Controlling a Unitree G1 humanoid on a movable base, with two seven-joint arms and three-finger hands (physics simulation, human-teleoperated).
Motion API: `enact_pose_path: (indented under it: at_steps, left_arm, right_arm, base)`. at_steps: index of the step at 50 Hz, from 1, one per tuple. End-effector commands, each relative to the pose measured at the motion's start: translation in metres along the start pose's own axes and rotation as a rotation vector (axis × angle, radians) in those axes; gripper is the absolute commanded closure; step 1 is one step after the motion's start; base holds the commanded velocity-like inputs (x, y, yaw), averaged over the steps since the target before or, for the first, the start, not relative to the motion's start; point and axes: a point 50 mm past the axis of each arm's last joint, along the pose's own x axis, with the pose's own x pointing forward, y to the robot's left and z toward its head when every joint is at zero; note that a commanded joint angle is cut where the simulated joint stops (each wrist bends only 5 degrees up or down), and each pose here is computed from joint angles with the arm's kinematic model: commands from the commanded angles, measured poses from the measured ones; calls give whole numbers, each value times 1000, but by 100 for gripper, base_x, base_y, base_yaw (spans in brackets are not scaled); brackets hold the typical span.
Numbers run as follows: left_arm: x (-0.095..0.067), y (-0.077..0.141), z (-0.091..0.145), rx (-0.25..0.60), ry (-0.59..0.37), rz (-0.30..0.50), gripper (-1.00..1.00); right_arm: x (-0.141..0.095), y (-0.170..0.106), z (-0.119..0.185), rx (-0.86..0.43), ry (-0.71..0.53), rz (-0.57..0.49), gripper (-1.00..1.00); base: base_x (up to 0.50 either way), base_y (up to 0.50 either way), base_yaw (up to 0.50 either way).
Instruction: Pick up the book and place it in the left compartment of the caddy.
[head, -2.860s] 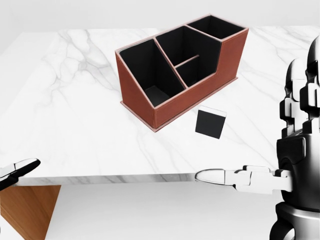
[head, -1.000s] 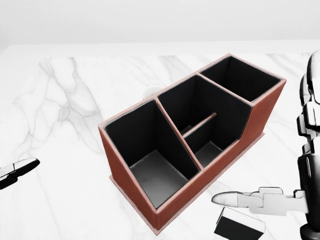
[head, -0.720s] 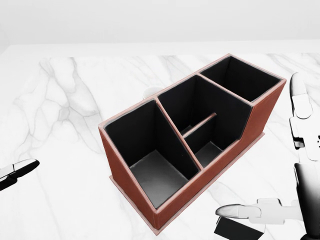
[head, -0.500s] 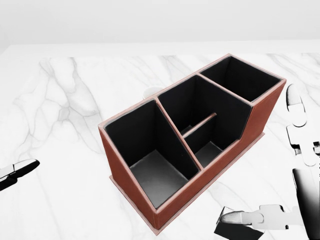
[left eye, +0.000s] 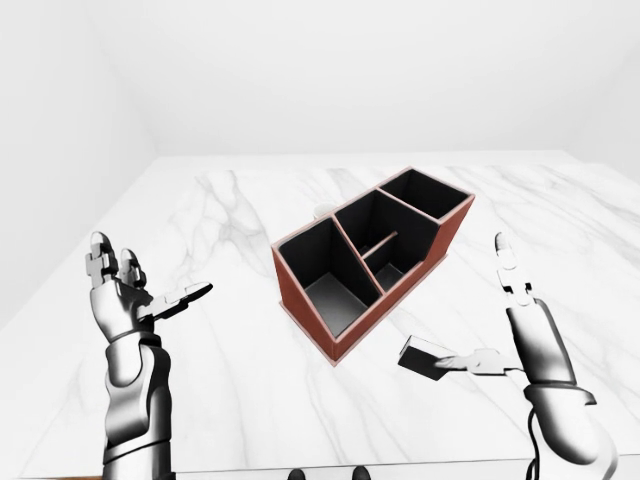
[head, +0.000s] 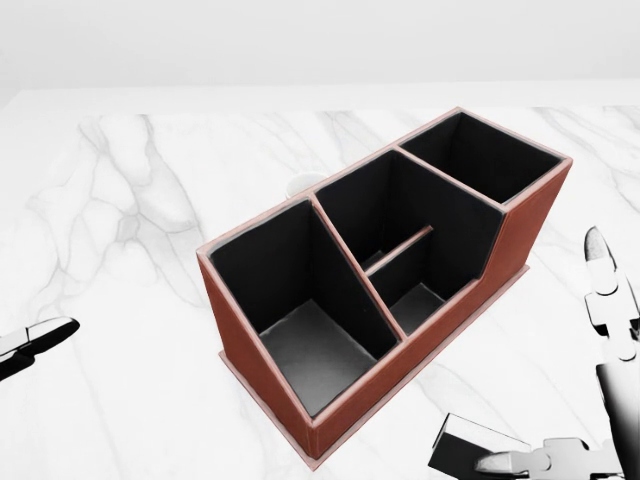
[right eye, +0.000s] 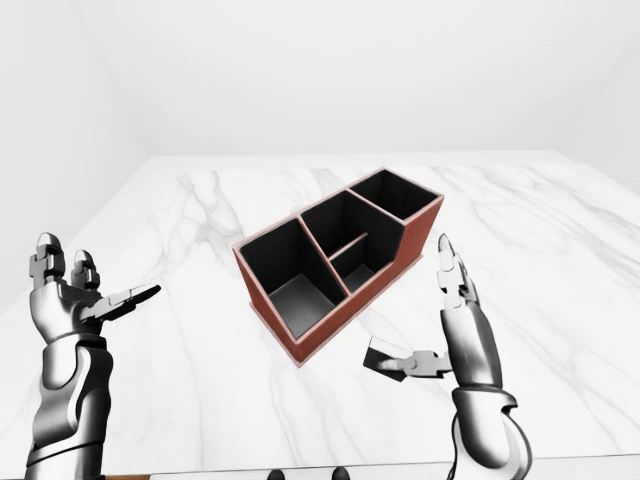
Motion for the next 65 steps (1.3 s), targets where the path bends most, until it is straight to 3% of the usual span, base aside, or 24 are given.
enact_pose_path:
  at_steps: [1, 29, 32, 36, 54, 65]
  left_arm:
    - [1, -6, -3, 3, 11, -11, -100]
    - [-1, -6, -3, 5, 11, -12, -100]
    - [-1, -5, -2, 5, 12, -12, -100]
    - [-5, -5, -2, 5, 10, -13, -100]
    - [-4, -4, -3, 4, 12, -13, -100]
    - [-5, -4, -2, 4, 11, -13, -100]
  right_arm:
    - [-4, -4, -1, -30, 18, 8, -100]
    - [-2, 5, -19, -67, 99, 135, -100]
    - [0, 6, -51, -13, 202, 127, -100]
    - [-5, 7, -61, -26, 253, 145, -100]
    - [-2, 3, -47, -97, 212, 199, -100]
    - [5, 8, -63, -80, 255, 234, -100]
  base:
    - [0, 0, 0]
    - [0, 0, 0]
    - [0, 0, 0]
    - [0, 0, 0]
    - [0, 0, 0]
    - [0, 0, 0]
